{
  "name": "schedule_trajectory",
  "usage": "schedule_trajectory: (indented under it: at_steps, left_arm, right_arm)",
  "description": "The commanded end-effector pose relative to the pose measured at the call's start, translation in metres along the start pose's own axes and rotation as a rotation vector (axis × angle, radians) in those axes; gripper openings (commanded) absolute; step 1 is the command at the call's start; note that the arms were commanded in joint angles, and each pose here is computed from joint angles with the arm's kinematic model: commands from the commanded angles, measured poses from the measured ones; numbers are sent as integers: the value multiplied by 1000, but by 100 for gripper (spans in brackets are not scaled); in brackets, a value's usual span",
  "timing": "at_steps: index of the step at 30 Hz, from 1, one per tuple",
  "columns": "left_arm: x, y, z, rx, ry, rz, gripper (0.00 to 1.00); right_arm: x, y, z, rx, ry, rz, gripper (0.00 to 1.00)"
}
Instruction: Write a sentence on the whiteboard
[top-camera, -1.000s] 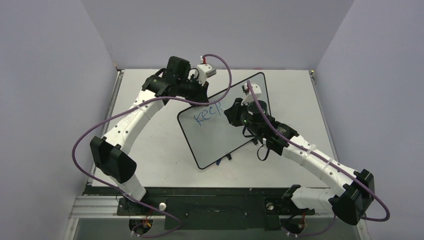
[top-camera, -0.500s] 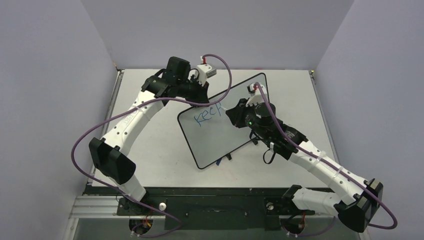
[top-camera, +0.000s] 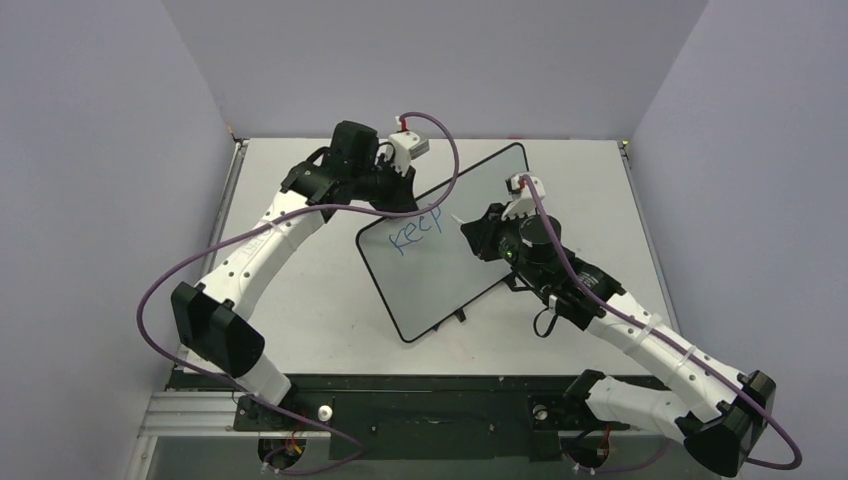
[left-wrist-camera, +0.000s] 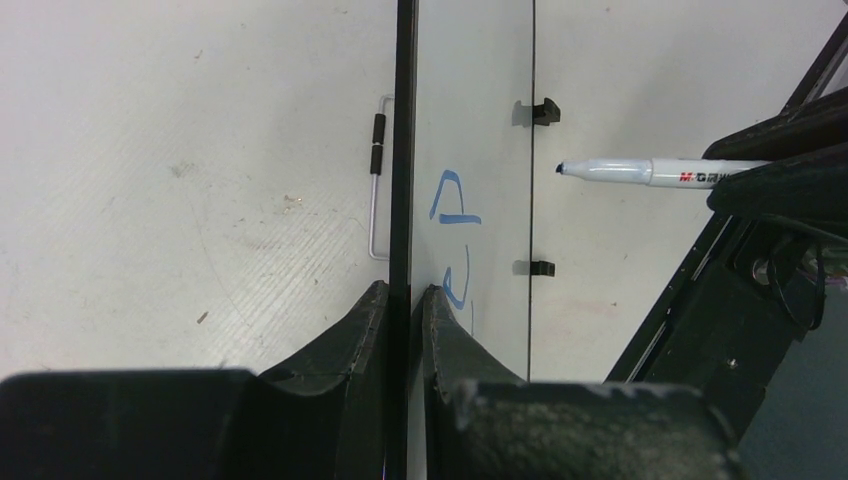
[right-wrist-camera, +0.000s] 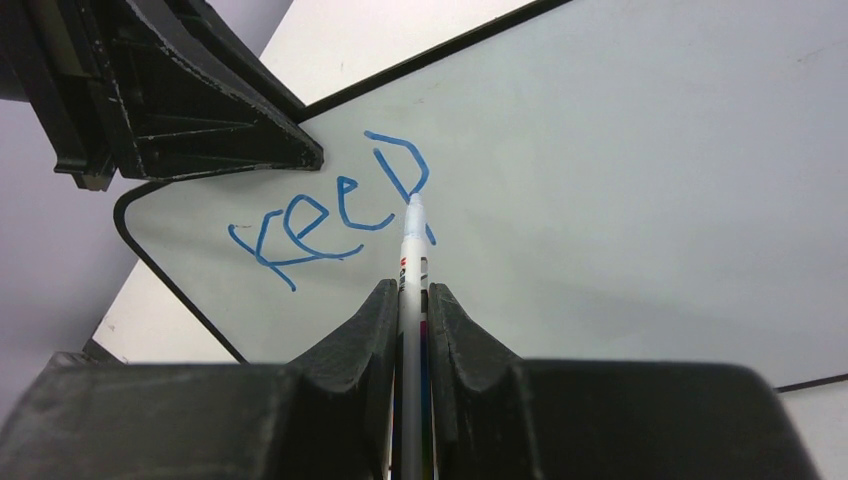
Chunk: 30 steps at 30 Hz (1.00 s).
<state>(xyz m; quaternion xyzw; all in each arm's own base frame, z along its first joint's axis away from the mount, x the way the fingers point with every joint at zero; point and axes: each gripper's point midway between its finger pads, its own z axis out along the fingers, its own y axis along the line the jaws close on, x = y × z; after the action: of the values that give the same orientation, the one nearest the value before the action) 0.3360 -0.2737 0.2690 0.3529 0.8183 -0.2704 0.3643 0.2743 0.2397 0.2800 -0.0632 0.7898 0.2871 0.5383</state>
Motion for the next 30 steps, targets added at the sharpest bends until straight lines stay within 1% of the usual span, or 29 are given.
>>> schedule_trajectory:
  at_steps: [1, 5, 15, 19, 24, 30]
  left_arm:
    - [-48, 26, -31, -204, -211, 97, 0]
    - [-49, 21, -32, -214, -239, 106, 0]
    - [-29, 20, -25, -256, -231, 125, 0]
    - [-24, 21, -22, -256, -220, 124, 0]
    - [-17, 21, -12, -238, -189, 118, 0]
    - [-13, 21, -10, -226, -173, 126, 0]
  right_arm:
    - [-18, -6, -12, 21, -74, -8, 0]
    - [-15, -15, -15, 52, -75, -18, 0]
    - [-23, -35, -19, 126, -99, -55, 0]
    - [-24, -29, -15, 93, -93, -72, 0]
    - [-29, -29, -6, 102, -98, -89, 0]
    - [-44, -35, 9, 127, -128, -59, 0]
